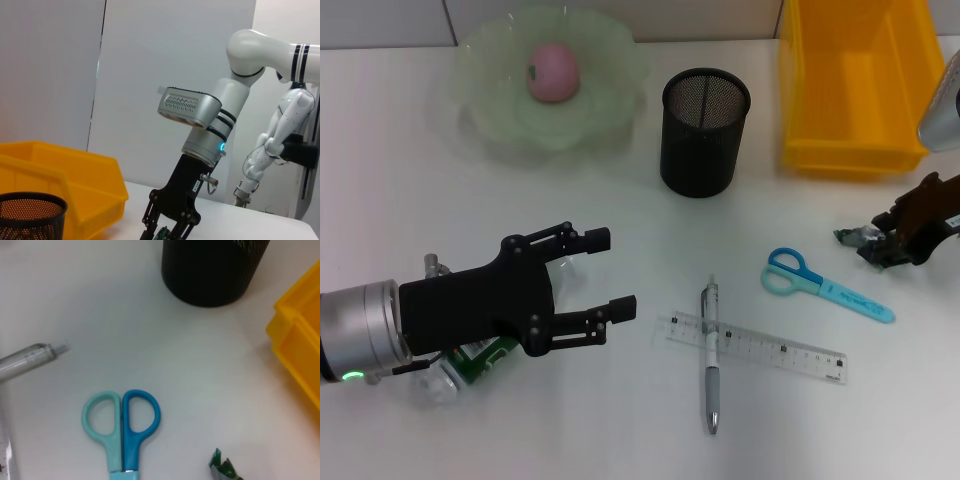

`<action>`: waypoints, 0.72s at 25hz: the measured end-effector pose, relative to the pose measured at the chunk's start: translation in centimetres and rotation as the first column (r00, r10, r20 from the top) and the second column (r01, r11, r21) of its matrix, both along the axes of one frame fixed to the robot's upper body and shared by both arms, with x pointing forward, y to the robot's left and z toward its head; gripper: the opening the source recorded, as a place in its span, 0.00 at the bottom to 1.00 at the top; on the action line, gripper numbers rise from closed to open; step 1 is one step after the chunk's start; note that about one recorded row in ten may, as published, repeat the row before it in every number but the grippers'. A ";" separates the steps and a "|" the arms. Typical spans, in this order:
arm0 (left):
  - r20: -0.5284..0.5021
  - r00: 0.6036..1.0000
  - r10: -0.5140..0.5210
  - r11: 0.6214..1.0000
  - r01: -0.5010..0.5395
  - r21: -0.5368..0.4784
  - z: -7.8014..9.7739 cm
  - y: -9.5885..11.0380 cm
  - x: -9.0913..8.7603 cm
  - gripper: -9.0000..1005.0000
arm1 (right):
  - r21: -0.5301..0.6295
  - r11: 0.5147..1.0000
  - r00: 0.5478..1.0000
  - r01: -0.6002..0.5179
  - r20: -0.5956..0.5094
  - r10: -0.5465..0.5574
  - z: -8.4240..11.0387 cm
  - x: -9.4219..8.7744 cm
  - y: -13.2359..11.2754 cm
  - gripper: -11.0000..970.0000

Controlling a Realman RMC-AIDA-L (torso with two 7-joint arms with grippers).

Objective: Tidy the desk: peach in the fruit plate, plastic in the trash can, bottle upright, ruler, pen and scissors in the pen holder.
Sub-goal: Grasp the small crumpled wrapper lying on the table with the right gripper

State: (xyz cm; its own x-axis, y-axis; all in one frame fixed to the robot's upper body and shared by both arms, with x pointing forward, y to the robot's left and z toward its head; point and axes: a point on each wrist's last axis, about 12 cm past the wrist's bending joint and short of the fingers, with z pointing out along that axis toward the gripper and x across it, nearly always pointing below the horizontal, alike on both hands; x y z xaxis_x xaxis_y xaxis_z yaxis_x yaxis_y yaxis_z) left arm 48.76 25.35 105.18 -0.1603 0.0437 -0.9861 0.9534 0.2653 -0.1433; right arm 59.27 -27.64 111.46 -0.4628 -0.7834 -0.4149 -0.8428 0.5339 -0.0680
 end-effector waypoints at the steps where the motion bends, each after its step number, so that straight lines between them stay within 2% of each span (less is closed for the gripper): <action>1: 0.000 1.000 -0.001 1.000 0.001 -0.001 0.0 0.0 0.0 0.81 | -0.003 1.000 1.000 0.000 -0.002 0.000 -0.1 0.0 0.0 0.45; 16: 0.000 1.000 -0.006 1.000 0.006 -0.011 0.1 -0.1 -0.1 0.81 | -0.009 1.000 1.000 0.005 0.013 -0.005 -0.2 0.0 -0.2 0.39; 18: 0.001 1.000 -0.005 1.000 0.005 -0.011 0.1 -0.1 -0.1 0.81 | -0.009 1.000 1.000 0.005 0.014 -0.005 -0.2 0.0 -0.2 0.33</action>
